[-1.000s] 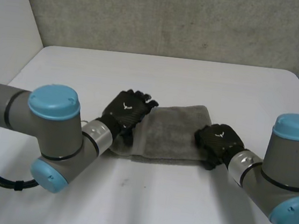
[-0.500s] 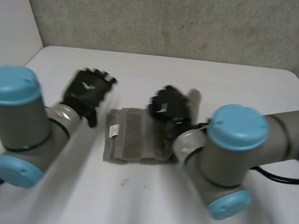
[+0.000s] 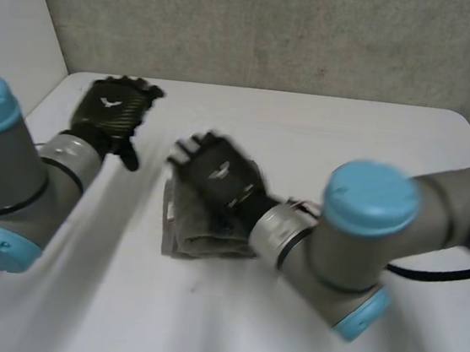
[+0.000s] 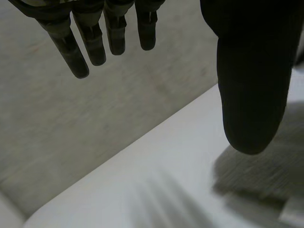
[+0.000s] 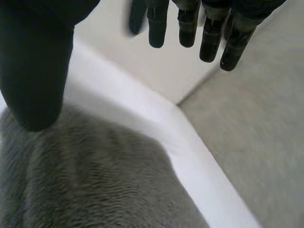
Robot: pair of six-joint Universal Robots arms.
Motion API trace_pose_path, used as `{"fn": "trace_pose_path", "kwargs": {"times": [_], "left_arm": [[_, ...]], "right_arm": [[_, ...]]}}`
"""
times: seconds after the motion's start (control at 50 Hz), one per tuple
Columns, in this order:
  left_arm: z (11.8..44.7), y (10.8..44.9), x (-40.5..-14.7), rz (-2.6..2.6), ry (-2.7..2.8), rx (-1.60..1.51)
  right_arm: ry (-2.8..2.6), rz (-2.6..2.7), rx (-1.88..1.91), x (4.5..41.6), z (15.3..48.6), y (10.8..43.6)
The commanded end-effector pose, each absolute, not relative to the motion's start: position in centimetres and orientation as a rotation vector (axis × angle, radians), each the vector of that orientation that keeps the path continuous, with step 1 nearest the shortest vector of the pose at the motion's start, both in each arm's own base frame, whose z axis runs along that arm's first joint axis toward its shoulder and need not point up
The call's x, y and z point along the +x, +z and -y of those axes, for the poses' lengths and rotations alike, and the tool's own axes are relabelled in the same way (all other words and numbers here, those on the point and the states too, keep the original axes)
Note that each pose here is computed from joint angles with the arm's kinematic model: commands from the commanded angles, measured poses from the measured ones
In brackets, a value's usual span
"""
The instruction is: Fold the towel.
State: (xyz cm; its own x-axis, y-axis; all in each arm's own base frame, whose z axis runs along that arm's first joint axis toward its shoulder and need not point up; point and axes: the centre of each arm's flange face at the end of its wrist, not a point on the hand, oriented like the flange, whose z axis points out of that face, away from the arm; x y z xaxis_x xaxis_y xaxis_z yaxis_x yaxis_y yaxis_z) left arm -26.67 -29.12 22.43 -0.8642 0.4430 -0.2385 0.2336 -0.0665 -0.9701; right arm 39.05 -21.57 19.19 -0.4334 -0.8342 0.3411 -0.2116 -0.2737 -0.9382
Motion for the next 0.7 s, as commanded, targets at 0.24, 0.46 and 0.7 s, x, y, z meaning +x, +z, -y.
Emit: {"fn": "trace_pose_path", "kwargs": {"times": [0.24,0.46,0.7], "left_arm": [[27.3,14.5,-32.6,2.165,1.615,-0.816],[27.8,14.1,-31.4,2.280,1.629,-0.780],[26.6,23.6,-31.2,2.067,1.838,-0.709]], "right_arm": [[-1.422,-2.172,-0.890,35.3,29.3,14.4],[-1.456,-2.167,-0.975,35.7,30.3,14.0],[-1.886,-2.018,-0.755,33.6,30.9,26.3]]}}
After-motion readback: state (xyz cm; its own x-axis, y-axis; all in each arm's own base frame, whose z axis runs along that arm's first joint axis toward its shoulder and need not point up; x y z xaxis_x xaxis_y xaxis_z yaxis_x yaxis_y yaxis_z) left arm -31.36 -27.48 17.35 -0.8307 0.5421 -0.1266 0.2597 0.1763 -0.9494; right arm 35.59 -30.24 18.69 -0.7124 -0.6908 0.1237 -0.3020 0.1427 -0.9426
